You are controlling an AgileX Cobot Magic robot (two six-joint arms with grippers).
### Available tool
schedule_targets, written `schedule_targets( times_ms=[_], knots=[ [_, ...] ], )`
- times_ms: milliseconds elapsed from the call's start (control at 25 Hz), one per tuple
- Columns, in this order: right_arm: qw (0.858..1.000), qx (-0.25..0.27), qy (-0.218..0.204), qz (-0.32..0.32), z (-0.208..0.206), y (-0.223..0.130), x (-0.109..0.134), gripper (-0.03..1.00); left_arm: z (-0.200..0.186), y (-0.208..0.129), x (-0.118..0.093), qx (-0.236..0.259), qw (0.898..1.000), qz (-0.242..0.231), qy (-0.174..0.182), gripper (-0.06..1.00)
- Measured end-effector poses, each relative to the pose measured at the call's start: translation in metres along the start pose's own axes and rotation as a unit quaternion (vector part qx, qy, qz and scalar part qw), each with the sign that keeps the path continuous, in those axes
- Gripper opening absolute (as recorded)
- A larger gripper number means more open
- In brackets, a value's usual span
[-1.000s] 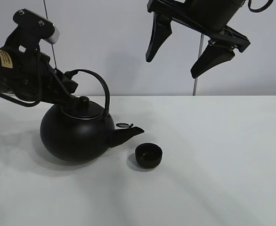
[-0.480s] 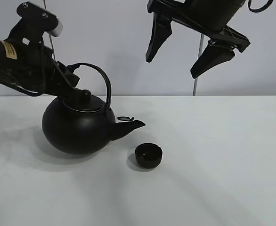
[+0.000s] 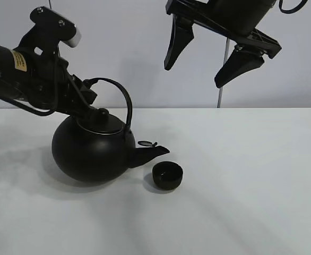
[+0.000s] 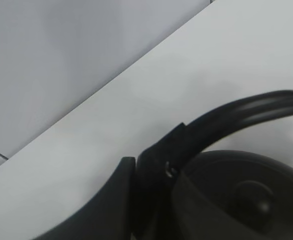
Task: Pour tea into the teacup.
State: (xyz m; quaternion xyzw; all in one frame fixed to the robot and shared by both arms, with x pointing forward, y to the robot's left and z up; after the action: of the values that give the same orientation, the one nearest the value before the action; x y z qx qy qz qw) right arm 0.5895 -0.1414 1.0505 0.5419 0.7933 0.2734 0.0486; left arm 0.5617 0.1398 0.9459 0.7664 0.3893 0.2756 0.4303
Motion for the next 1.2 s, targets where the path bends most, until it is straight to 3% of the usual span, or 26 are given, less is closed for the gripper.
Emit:
schedule_targets(
  times_ms=[1200],
  knots=[
    [1.000,0.004,0.001,-0.003,0.000,-0.001,0.000,0.61,0.007,0.008,0.003,0.016,1.000,0.026,0.005,0.11]
  ],
)
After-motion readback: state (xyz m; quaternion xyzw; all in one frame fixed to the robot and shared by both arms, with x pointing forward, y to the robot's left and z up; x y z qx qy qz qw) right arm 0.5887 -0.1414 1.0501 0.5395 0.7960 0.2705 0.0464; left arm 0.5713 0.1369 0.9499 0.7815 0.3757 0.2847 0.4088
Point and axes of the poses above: a point on each arm's last joint axis where the gripper is mounted, z pointing out along that axis toward the gripper, x along the wrist's bending axis when the last joint is at zero, y = z × x, the point moved 1 cm from there along z, pointing out along that axis toward the gripper, and after that the axes turned 14 degrees about -z, right-handed, at the moved point
